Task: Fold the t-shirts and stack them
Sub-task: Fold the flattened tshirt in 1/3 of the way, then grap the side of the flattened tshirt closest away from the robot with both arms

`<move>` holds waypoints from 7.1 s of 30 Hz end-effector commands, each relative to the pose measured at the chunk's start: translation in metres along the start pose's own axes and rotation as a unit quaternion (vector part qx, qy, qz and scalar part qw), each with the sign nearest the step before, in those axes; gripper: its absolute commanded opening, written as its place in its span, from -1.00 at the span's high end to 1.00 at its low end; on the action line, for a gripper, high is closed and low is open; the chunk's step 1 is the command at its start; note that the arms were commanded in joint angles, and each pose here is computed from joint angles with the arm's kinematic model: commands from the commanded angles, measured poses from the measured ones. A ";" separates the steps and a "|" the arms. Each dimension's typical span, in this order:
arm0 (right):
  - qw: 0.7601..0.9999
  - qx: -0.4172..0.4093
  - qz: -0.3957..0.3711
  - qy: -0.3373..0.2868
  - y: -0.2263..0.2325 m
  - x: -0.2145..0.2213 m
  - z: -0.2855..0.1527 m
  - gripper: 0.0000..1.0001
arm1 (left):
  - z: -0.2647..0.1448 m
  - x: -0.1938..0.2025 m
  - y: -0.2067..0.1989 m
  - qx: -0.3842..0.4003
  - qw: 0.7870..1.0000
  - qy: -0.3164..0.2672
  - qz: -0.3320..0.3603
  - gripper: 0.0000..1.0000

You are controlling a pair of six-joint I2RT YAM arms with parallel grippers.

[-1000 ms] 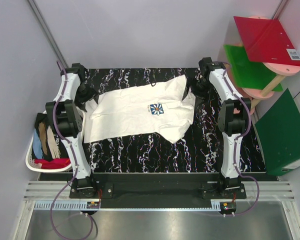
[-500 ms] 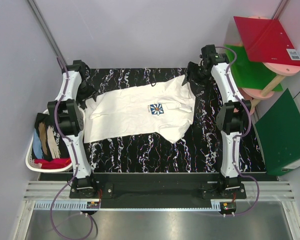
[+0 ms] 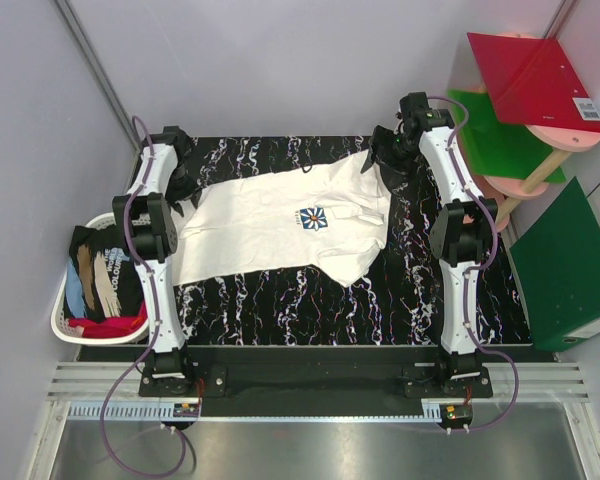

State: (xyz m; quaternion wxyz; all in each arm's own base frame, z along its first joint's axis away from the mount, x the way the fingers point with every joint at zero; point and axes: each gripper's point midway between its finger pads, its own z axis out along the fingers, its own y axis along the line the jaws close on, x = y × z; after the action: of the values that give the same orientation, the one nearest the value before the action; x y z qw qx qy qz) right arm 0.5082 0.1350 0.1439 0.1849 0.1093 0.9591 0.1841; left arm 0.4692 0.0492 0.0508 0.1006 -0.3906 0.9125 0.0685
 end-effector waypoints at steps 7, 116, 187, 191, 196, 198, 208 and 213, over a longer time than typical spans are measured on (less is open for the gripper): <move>1.000 -0.022 0.009 -0.001 0.000 -0.006 -0.005 -0.87 | 0.008 -0.005 0.014 -0.049 0.999 -0.024 0.001 -0.13; 0.991 -0.028 -0.016 -0.130 -0.018 -0.080 0.166 1.00 | -0.220 0.060 -0.033 0.274 0.949 -0.120 0.095 -0.70; 0.862 -0.035 0.503 0.055 -0.073 0.204 0.009 -0.91 | -0.087 0.140 0.067 0.120 0.985 -0.022 0.119 -0.98; 0.860 -0.024 0.506 0.064 -0.077 0.207 0.023 -0.88 | -0.092 0.134 0.070 0.121 0.986 -0.032 0.111 -0.98; 0.852 -0.038 0.517 0.078 -0.075 0.204 0.042 -0.61 | -0.089 0.135 0.078 0.109 0.989 -0.028 0.100 -0.98; 0.851 -0.048 0.517 0.080 -0.073 0.200 0.048 -0.35 | -0.087 0.137 0.079 0.104 0.990 -0.025 0.096 -0.98; 0.853 -0.077 0.506 0.105 -0.058 0.193 0.048 1.00 | -0.067 0.128 0.072 0.072 0.993 -0.010 0.090 -0.95; 0.853 -0.089 0.501 0.118 -0.048 0.194 0.029 1.00 | -0.060 0.118 0.063 0.061 0.994 -0.011 0.092 -0.95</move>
State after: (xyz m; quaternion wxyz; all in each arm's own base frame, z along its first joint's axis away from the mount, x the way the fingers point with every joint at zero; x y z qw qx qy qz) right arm 0.3512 0.1447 0.0223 0.0017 0.5427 0.7708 0.3336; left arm 0.3160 -0.0097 0.0766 0.1065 -0.2877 0.9517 0.0138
